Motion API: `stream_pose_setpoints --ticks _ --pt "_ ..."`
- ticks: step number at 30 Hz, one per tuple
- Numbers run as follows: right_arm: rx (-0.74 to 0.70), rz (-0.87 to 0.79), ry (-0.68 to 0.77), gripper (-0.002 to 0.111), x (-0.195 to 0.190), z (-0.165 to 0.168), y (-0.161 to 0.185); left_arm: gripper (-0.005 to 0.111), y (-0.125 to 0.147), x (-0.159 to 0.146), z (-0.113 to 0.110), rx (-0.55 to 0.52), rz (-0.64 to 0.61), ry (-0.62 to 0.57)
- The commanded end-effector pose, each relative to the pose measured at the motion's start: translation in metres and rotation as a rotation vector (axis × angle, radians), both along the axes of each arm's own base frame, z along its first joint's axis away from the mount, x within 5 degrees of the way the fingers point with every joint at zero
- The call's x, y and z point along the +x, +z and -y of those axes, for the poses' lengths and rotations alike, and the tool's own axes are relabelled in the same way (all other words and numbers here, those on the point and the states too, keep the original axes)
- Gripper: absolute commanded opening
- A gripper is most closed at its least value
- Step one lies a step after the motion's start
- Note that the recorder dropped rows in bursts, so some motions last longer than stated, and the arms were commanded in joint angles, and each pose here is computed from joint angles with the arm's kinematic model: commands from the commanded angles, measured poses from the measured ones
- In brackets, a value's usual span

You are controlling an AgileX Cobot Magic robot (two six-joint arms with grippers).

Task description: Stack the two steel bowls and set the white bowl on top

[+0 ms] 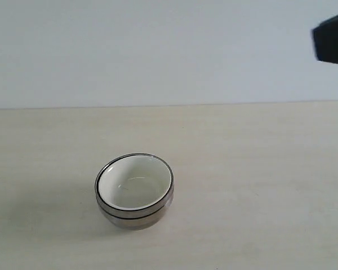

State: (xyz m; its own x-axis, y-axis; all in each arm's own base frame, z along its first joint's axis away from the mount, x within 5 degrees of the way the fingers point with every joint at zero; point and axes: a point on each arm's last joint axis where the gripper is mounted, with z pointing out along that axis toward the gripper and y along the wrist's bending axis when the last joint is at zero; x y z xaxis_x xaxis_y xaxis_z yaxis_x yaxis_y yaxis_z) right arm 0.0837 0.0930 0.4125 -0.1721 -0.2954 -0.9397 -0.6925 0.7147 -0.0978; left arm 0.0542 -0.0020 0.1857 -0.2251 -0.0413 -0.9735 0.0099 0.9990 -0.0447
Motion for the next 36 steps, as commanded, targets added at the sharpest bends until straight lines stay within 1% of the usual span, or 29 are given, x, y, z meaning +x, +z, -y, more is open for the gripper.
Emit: stream_pose_setpoints --ticks 1,3,7,14,16,18,22,24,29,36 --pt "0.091 0.095 0.006 0.000 -0.021 0.037 -0.012 0.004 0.000 0.000 0.000 -0.005 0.007 -0.003" --pt "0.131 0.137 0.014 0.000 -0.029 0.051 -0.019 0.004 0.000 0.000 0.000 -0.005 0.007 -0.003" --pt "0.271 0.241 0.042 0.000 -0.048 0.080 -0.027 0.004 0.000 0.000 0.000 -0.005 0.007 -0.003" --pt "0.492 0.376 -0.039 0.000 -0.070 0.130 -0.043 0.004 0.000 0.000 0.000 -0.005 0.007 -0.003" --pt "0.519 0.380 -0.032 0.000 -0.070 0.128 -0.046 0.004 0.000 0.000 0.000 -0.005 0.007 -0.003" --pt "0.516 0.368 -0.067 0.000 -0.070 0.128 -0.047 0.004 0.000 0.000 0.000 -0.005 0.007 -0.003" --pt "0.506 0.425 -0.143 0.000 -0.072 0.116 -0.054 0.004 0.000 0.000 0.000 -0.005 0.007 -0.003" --pt "0.517 0.452 -0.199 0.000 -0.073 0.112 -0.058 0.004 0.000 0.000 0.000 -0.005 0.007 -0.003" --pt "0.521 0.484 -0.422 0.000 -0.075 0.106 -0.066 0.004 0.000 0.000 0.000 -0.005 0.007 -0.003" --pt "0.554 0.533 -0.649 0.000 -0.077 0.102 -0.070 0.004 0.000 0.000 0.000 -0.005 0.007 -0.003"
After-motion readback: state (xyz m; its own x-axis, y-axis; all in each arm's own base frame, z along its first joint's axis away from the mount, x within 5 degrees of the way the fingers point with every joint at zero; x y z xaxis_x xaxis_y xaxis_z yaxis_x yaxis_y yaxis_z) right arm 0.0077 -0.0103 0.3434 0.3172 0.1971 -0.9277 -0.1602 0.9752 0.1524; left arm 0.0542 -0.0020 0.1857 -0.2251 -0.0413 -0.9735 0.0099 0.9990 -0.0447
